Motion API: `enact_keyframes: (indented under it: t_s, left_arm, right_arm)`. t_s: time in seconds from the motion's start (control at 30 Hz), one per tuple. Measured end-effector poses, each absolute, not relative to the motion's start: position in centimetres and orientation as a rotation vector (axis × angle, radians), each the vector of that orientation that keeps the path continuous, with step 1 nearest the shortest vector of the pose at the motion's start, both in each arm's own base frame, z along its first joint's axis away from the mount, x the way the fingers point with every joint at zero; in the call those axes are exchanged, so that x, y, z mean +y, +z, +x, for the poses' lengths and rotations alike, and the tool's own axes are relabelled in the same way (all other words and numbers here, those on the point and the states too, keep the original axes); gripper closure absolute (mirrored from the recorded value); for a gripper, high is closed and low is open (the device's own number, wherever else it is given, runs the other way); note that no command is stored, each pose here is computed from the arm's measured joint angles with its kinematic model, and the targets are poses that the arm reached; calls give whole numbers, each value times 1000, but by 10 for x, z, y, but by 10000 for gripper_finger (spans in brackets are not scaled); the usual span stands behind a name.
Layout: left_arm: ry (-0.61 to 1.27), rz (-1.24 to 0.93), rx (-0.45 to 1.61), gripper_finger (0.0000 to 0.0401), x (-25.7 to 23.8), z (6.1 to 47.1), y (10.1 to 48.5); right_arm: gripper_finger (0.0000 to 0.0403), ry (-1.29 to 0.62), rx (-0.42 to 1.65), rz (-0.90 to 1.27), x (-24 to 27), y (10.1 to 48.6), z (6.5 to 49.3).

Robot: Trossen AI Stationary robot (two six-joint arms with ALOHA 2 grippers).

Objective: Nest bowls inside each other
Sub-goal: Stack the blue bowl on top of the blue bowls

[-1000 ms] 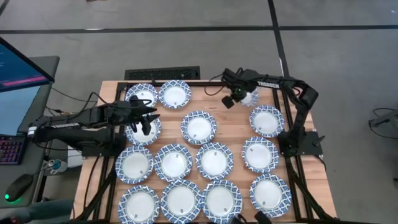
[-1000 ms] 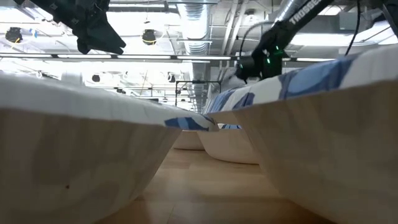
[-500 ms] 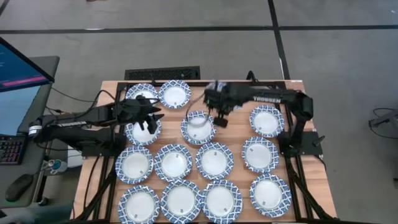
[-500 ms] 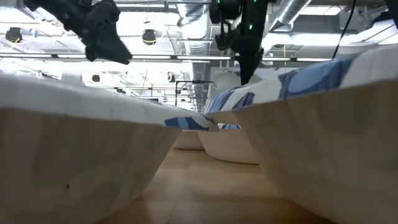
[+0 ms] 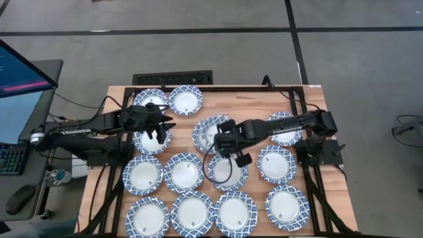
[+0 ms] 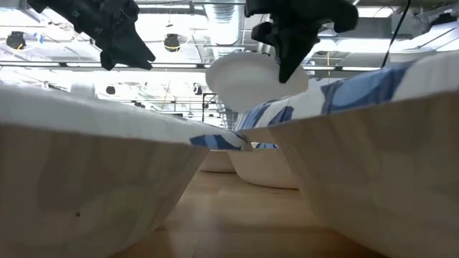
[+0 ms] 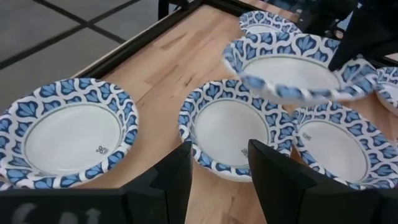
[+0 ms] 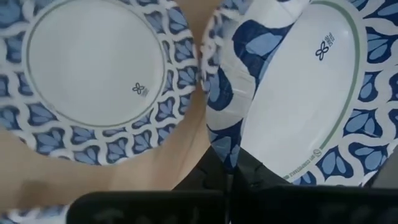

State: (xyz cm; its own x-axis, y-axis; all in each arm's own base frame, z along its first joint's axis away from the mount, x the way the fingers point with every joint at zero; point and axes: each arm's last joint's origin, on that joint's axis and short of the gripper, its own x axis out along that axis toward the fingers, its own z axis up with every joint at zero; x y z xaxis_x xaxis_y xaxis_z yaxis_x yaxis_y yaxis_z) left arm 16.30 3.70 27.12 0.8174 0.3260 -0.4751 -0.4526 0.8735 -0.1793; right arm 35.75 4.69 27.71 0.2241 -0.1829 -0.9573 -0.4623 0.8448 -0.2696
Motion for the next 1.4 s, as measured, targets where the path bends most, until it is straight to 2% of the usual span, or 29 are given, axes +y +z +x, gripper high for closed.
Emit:
enact_keyframes:
  t_s: [0.13, 0.3, 0.53, 0.6, 0.7, 0.87, 1.4]
  left_arm:
    - [413, -294, 450, 254, 35, 163, 271]
    - [398, -293, 451, 254, 32, 164, 271]
    - [399, -291, 452, 254, 32, 164, 271]
    - [399, -290, 451, 254, 32, 164, 271]
    - [400, -282, 468, 254, 32, 163, 270]
    - [398, -267, 476, 254, 32, 163, 269]
    - [430, -203, 487, 254, 34, 162, 269]
  right_arm:
    - [379, 247, 1338, -638, 44, 271, 359]
    - [386, 249, 1351, -642, 27, 260, 361]
    - [388, 307, 1305, -634, 22, 236, 386]
    - [384, 318, 1377, -633, 19, 222, 387]
    - [383, 278, 1332, -610, 14, 217, 403]
    - [385, 216, 1389, -561, 1, 207, 407]
    - [314, 156, 1397, -479, 1, 212, 406]
